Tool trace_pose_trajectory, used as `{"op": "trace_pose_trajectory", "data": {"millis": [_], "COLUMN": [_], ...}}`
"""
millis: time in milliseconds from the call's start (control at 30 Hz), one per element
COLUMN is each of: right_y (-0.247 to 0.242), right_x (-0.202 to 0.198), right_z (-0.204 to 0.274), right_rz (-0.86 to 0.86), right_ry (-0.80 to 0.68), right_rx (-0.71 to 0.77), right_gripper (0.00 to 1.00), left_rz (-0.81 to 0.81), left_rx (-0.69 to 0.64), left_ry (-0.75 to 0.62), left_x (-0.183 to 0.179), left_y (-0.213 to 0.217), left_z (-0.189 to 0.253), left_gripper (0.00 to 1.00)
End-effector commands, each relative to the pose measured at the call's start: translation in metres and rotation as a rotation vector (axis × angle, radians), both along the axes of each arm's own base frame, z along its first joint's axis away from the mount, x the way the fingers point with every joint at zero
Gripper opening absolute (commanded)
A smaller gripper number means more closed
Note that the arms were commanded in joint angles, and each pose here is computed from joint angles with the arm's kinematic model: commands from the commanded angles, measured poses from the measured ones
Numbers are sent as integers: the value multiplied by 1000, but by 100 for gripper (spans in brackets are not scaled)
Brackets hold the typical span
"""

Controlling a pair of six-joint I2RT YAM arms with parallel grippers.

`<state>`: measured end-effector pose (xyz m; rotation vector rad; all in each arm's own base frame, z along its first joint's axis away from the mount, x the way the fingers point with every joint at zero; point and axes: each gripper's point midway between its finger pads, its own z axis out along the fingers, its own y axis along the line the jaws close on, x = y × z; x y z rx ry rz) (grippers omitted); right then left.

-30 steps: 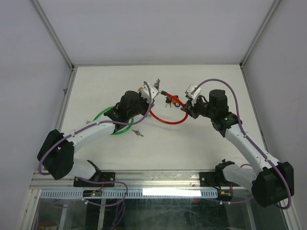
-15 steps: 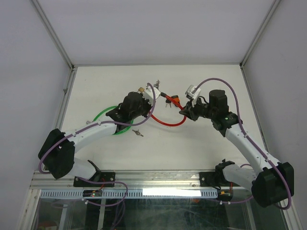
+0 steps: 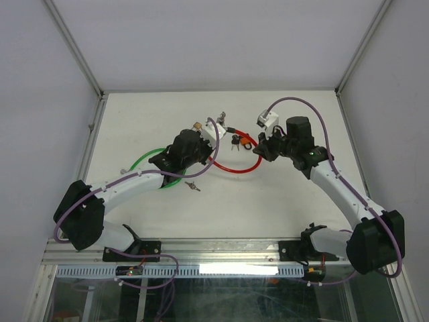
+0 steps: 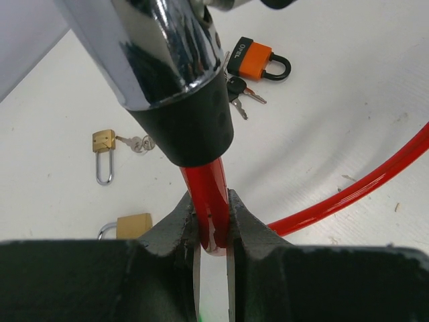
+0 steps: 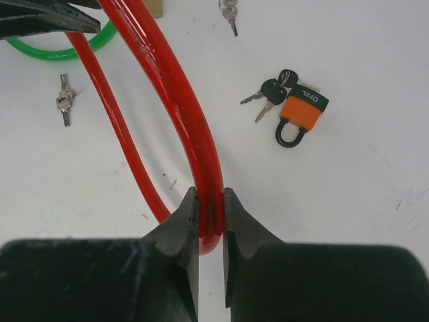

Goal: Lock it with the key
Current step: Lock the lock.

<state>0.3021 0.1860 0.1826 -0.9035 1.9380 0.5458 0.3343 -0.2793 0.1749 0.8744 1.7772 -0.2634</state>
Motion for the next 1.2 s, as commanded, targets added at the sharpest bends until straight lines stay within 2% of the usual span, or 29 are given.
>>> {"op": "trace_pose_trajectory", "data": {"millis": [0, 367, 567, 700, 967, 1167], "right_y": [6, 28, 37, 40, 47, 50], "right_x": [7, -34, -50, -50, -51, -40], "right_z": [29, 51, 53, 49, 39, 26], "right_rz": [1, 217, 294, 297, 305, 254], "right_ry": [-51, -90, -55, -16, 77, 134], "right_rx": [33, 148, 195, 206, 222, 219], "right_gripper": [0, 0, 0, 0, 8, 10], "left_rz": [33, 80, 96, 103, 108, 97], "left_rx": [31, 88, 107, 113, 123, 120], "left_ry": [-113, -94, -92, -95, -96, -97], "left_x": [15, 22, 25, 26, 26, 24], "left_y": [6, 8, 5, 4, 4, 0], "left_z": [28, 15, 12, 13, 11, 12], "left_gripper": [0, 0, 0, 0, 0, 0]}}
